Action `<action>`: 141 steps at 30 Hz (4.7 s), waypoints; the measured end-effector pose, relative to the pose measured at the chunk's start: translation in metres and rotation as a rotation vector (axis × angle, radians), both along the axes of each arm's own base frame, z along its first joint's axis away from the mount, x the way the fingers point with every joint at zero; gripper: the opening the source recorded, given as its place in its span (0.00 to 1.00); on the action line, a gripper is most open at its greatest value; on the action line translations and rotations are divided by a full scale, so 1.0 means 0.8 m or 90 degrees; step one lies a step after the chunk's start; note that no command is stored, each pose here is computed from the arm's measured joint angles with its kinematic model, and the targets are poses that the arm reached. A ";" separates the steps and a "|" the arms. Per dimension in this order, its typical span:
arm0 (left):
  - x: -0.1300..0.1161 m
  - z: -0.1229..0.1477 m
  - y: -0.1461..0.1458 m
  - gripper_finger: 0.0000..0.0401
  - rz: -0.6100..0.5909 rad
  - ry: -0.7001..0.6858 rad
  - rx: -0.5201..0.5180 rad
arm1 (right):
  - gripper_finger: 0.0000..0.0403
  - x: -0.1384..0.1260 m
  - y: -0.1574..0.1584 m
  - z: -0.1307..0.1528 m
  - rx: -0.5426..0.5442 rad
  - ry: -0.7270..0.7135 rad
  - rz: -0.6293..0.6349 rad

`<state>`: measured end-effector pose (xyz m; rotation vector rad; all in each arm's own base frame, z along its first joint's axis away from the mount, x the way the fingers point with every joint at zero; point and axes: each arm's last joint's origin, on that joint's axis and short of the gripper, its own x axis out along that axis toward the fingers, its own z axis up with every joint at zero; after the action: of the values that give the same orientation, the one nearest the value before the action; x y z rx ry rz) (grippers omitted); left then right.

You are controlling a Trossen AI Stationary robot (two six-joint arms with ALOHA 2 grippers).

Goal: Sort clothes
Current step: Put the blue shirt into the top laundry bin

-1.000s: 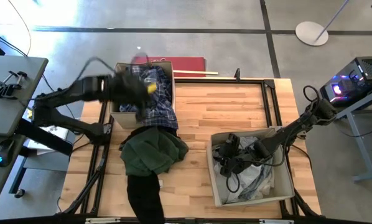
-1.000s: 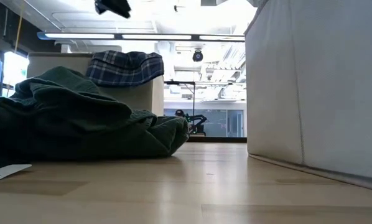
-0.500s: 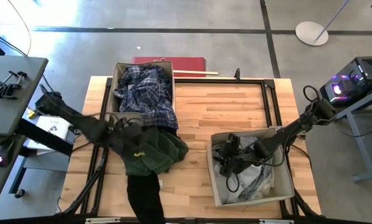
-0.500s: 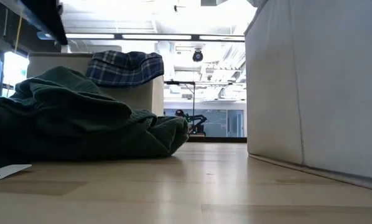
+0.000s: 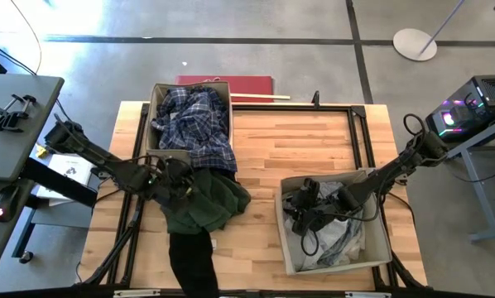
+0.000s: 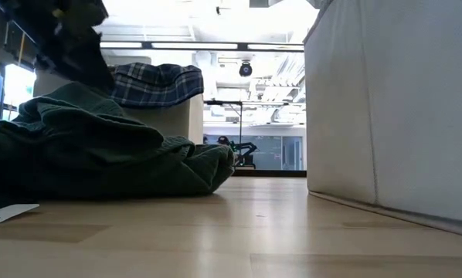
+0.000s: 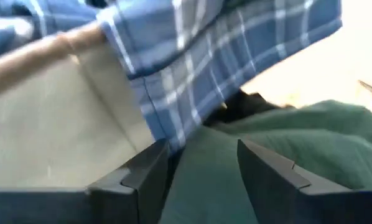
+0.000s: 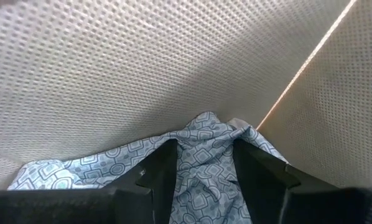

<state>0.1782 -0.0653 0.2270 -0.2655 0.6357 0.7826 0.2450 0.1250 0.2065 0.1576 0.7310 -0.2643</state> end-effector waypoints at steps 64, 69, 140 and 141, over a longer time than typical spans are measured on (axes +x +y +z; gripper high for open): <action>-0.017 -0.092 0.008 0.46 0.091 -0.113 -0.103 | 0.38 0.012 -0.015 0.004 0.016 -0.032 -0.046; -0.007 -0.085 0.012 0.46 0.111 -0.190 0.007 | 0.38 0.015 -0.023 0.004 0.021 -0.030 -0.059; 0.005 0.060 0.303 0.29 0.110 -0.006 -0.161 | 0.38 0.017 -0.023 0.004 0.031 -0.019 -0.021; 0.004 0.077 0.301 0.33 0.108 -0.011 -0.156 | 0.38 0.017 -0.023 0.004 0.031 -0.019 -0.021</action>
<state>0.1811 0.1759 0.2889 -0.5548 0.6990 0.8642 0.2589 0.1065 0.2094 0.2199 0.7064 -0.2746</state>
